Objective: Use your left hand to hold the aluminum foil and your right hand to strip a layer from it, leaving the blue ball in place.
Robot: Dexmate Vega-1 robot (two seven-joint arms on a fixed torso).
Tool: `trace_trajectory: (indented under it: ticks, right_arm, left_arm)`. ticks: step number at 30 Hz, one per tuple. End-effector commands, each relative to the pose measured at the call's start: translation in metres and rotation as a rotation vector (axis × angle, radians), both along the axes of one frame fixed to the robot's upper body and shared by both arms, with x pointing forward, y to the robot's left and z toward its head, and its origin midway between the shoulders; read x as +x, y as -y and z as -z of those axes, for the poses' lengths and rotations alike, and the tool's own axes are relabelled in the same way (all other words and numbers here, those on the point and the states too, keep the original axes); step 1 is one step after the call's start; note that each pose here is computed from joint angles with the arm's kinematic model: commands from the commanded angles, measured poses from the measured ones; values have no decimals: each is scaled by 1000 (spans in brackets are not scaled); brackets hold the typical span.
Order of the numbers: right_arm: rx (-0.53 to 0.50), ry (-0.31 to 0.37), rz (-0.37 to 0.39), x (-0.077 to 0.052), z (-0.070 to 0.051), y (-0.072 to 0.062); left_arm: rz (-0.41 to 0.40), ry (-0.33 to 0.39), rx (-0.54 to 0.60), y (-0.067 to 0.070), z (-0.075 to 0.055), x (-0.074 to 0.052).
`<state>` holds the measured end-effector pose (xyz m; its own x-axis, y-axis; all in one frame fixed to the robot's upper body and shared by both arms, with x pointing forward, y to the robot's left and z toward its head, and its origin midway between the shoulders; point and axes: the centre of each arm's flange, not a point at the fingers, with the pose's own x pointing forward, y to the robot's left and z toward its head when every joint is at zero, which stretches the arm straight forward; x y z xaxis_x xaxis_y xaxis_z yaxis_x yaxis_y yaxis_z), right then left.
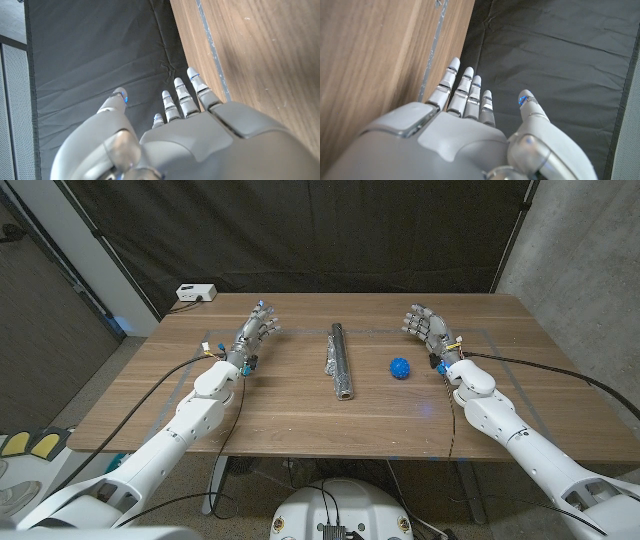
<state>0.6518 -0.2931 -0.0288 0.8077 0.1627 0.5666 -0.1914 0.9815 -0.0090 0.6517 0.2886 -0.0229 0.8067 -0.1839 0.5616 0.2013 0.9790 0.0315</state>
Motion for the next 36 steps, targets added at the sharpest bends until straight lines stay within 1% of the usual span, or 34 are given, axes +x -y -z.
trace_trajectory:
  ticks: [1,6,10,13,17,24,30,36]
  right_arm:
    - [0,-2,8,0,2,3]
    - [1,-4,4,-1,3,5]
    - [2,-5,0,0,5,5]
    - [3,-5,-4,1,6,5]
    - [4,0,-9,1,8,5]
    - [10,13,-21,2,13,4]
    - [17,24,-31,4,19,1]
    - [22,40,-35,4,25,-3]
  left_arm:
    - [-22,7,48,5,-8,-2]
    - [-30,7,87,4,-16,-4]
    - [-40,5,146,6,-27,-6]
    - [-53,1,213,7,-37,-8]
    - [-83,1,296,10,-50,-12]
    - [-154,6,399,13,-70,-23]
    - [-217,-1,529,21,-92,-33]
    - [-242,-5,632,31,-114,-38]
